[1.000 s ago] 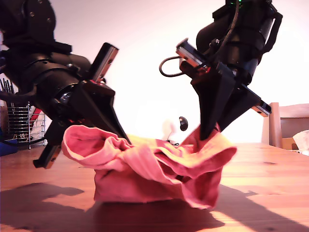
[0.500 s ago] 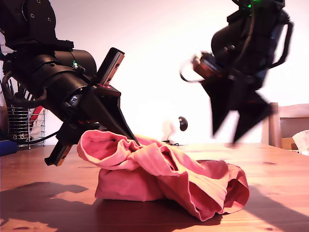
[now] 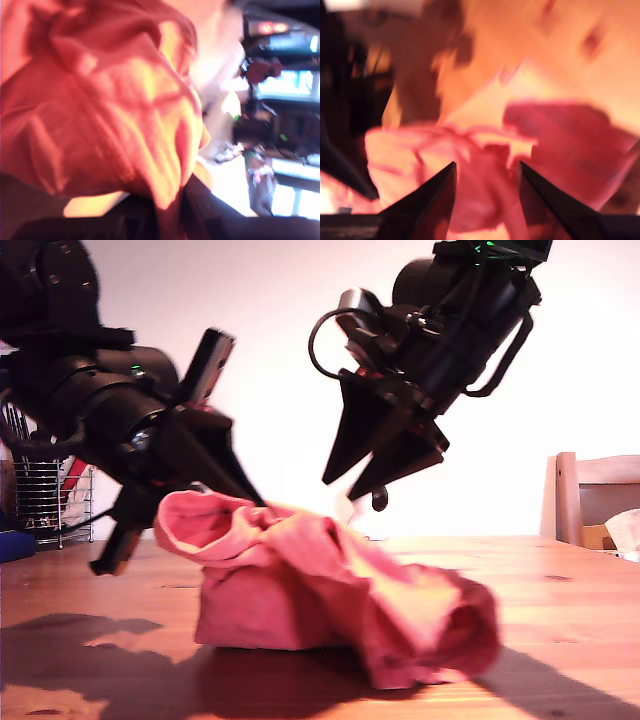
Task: Fold the underwear in front of you. After folding it, place it to the right side.
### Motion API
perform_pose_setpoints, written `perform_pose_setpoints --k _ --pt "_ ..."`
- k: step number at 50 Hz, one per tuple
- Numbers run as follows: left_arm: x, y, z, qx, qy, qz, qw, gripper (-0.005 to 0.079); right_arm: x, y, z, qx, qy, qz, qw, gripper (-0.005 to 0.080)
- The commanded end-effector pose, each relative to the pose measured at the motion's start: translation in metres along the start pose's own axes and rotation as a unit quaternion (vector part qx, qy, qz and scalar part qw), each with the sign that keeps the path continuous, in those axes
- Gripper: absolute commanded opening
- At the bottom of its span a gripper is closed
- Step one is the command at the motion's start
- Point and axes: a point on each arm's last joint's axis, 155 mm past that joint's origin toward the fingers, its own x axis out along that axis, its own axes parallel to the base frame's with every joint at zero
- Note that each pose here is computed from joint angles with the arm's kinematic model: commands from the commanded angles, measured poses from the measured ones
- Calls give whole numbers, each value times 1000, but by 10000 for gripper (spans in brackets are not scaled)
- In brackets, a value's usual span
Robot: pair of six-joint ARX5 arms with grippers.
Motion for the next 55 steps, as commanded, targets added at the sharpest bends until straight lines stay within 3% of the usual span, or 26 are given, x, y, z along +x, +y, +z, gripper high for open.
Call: perform_pose_setpoints --k 1,11,21,39,55 --pt "0 2 -4 6 0 2 1000 -24 -10 3 4 1 -10 -3 1000 332" --pt "0 4 -2 11 -5 8 1000 -24 -21 7 -7 3 -15 -13 1000 332" --pt "0 4 -2 12 -5 7 1000 -24 -37 6 -43 28 -42 -55 997 332" --pt "1 -6 -7 1 7 -19 1000 -24 -72 28 -86 -52 -88 -204 974 315" --pt "1 -12 -10 -2 12 -32 999 -24 -38 64 -118 -163 -43 -247 954 317"
